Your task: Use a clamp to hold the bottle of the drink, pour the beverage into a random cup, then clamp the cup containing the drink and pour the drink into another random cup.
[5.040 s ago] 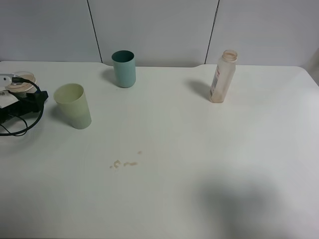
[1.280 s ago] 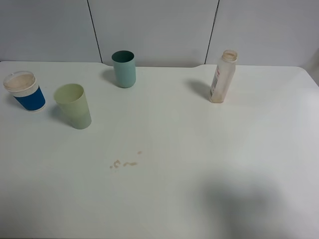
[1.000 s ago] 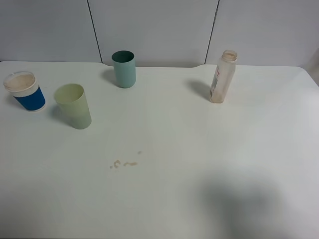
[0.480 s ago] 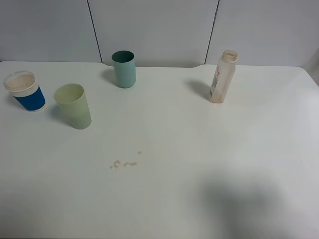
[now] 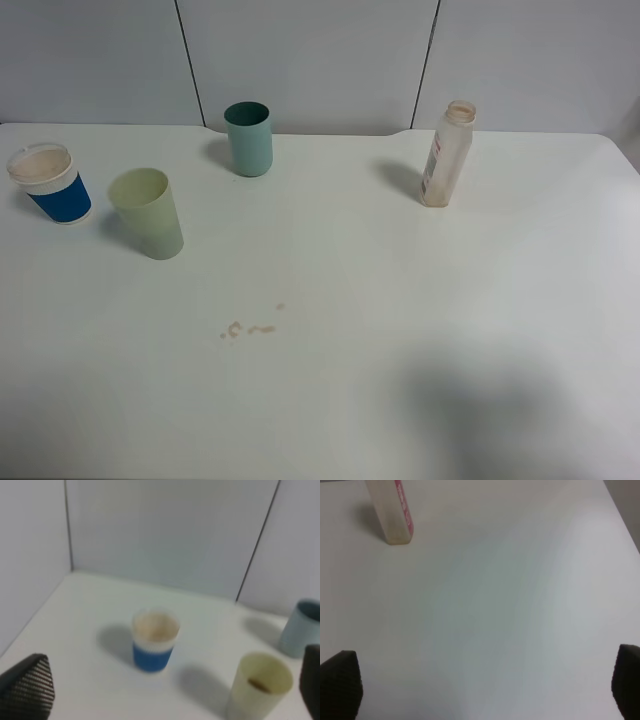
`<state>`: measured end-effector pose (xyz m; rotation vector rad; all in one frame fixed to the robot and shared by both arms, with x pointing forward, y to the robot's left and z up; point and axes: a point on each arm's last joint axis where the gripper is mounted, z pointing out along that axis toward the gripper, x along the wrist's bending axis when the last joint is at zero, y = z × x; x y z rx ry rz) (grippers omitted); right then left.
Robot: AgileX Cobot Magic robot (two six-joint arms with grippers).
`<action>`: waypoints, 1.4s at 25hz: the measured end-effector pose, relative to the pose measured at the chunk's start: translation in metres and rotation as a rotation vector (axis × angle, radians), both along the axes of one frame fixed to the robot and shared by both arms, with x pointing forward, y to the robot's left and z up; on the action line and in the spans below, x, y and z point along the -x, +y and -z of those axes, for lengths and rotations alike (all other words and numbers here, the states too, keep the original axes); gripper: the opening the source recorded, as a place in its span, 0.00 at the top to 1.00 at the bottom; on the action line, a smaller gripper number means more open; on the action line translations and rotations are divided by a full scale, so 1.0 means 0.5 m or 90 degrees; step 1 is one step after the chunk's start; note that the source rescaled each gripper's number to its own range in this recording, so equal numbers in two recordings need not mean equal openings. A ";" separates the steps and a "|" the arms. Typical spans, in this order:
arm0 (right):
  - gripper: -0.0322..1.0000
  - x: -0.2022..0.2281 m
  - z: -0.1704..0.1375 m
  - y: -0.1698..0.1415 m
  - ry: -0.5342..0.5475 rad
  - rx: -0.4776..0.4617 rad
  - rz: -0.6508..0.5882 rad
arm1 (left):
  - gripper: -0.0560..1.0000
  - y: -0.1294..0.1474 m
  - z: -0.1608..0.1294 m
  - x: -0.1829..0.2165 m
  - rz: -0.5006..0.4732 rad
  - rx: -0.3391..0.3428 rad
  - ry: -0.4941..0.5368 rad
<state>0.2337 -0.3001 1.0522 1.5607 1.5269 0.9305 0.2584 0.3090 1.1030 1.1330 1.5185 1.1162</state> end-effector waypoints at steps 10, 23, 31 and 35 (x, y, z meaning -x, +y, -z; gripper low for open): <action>0.00 0.000 0.000 0.000 0.000 0.001 0.001 | 0.01 0.001 0.025 0.024 -0.001 -0.018 0.150; 0.00 0.000 0.000 0.000 0.000 0.001 0.001 | 0.02 -0.003 0.081 0.033 0.007 0.003 0.240; 0.00 0.000 0.000 0.000 0.000 0.001 0.001 | 0.02 -0.005 0.094 0.053 -0.014 0.002 0.183; 0.00 0.000 0.000 0.000 0.000 0.001 0.001 | 0.02 -0.010 0.097 0.054 -0.015 -0.003 0.182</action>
